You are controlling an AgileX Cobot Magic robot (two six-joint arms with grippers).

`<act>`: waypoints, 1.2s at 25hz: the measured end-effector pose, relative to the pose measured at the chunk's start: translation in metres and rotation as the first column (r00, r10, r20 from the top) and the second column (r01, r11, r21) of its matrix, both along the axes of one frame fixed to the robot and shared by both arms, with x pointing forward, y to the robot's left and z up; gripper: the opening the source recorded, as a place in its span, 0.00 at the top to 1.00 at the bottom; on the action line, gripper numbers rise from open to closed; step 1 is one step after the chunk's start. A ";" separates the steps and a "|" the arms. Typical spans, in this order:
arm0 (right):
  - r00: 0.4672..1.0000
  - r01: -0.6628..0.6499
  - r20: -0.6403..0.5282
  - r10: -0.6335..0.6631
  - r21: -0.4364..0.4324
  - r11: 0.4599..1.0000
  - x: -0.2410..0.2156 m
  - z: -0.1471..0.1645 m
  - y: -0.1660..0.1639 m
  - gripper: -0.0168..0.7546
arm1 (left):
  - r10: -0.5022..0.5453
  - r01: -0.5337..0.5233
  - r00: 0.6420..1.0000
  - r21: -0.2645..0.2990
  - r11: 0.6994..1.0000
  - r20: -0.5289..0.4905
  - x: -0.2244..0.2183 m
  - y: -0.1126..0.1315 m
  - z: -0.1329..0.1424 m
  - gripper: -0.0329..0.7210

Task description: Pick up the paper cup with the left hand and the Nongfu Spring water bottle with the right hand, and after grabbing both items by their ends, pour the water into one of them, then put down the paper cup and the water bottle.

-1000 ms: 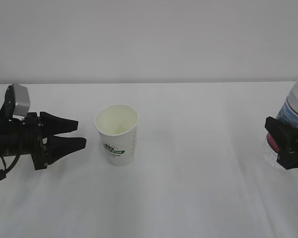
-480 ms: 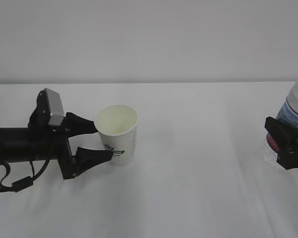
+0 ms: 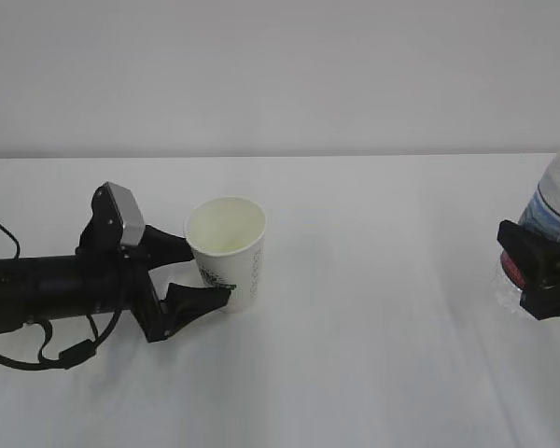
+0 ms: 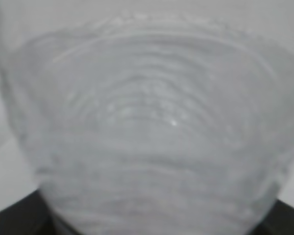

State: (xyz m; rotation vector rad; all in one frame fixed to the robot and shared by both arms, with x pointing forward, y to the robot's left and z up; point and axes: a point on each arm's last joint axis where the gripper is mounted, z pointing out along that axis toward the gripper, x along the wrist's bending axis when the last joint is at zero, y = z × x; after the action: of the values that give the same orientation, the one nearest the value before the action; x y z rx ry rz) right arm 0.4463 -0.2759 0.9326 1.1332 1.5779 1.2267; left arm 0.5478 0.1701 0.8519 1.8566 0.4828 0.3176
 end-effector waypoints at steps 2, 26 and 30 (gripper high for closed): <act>1.000 0.000 0.000 0.000 0.000 1.000 0.000 0.000 0.000 0.34 | -0.006 0.006 1.000 -0.014 1.000 0.002 0.001 -0.002 -0.002 0.04; 1.000 0.000 0.000 0.000 -0.002 1.000 0.000 0.000 0.000 0.34 | -0.060 0.060 0.998 -0.040 0.997 0.010 0.006 -0.031 -0.013 0.25; 1.000 0.000 0.000 0.000 -0.002 1.000 0.000 0.000 0.000 0.34 | -0.064 0.065 0.998 -0.038 0.997 0.010 0.005 -0.031 -0.013 0.26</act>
State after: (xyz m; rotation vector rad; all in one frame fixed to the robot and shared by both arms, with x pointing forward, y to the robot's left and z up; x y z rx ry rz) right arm 0.4463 -0.2759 0.9326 1.1315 1.5786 1.2255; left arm 0.5531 0.1388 0.8391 1.8284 0.4191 0.2713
